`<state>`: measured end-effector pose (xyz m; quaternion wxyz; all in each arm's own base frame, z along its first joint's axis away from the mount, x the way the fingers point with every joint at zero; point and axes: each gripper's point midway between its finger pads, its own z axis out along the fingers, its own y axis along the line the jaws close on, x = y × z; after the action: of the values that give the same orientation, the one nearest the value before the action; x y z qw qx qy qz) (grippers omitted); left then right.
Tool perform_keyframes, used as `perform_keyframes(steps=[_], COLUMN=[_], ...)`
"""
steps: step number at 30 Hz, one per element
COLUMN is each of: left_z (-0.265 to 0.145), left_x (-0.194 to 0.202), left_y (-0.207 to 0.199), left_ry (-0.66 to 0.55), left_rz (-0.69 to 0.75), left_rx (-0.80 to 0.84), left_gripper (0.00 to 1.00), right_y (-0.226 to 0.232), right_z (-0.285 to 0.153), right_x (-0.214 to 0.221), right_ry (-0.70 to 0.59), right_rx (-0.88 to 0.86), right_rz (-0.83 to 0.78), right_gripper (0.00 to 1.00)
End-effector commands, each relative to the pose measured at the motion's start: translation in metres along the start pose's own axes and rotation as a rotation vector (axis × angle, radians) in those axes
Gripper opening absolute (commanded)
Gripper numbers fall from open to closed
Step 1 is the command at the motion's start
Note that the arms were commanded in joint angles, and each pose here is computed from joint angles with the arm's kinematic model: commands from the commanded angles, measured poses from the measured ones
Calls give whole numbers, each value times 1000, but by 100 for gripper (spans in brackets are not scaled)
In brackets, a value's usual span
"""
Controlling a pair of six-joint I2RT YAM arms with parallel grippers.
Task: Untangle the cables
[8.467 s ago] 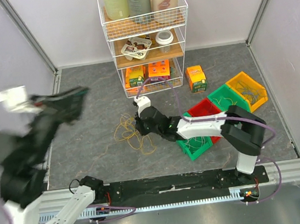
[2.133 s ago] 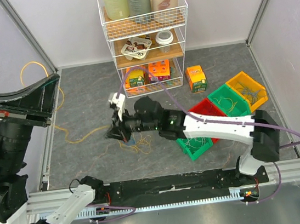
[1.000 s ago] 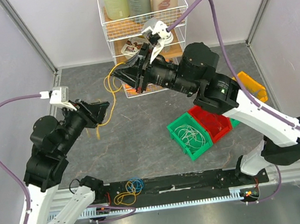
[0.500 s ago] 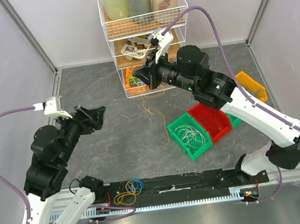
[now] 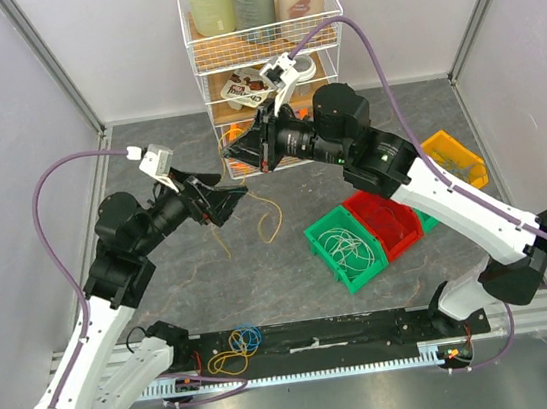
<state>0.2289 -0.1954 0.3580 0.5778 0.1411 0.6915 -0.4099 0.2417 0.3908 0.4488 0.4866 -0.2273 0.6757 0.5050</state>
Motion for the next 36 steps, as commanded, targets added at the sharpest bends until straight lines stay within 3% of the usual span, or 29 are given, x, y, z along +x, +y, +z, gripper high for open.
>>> perform_keyframes(steps=[1,5,7,10,11,12,13,16,18,19,24,36], left_z=[6,6,5,6,7,6,6,3,-1,-3,-8,-19], left_x=[-13,-10,-11,-16,-17,-18,-17,-13,-5,1,26,23], left_y=[-34,-38,-40,-34,-31,-28,-25,-9,5,13,21,35], left_ry=[-22,-27,-32,-45,-42,-39,-31,2,39,57,170,116], left_rz=[138,154,164,160,148,128,100,-34,-162,-210,-413,-683], left_rx=[203,233,246,199,180,153,128,0,-121,-177,-286,-491], left_gripper=[87,75,63,22,11,4,2,2,2,2,2,2], right_y=[31,40,41,37,30,18,4,-39,-56,-56,-30,6], right_z=[6,8,10,10,11,10,9,-6,-20,-24,-18,37], right_x=[-12,-12,-9,-2,3,8,15,30,48,57,100,144], right_ry=[-29,-27,-18,2,16,26,40,55,63,70,108,41], right_rx=[-151,-197,-209,-208,-186,-141,-86,74,127,103,-86,38], right_rz=[103,138,153,134,128,89,64,-3,-72,-104,-200,-347], right_gripper=[0,0,0,2,13,31,48,80,96,98,98,96])
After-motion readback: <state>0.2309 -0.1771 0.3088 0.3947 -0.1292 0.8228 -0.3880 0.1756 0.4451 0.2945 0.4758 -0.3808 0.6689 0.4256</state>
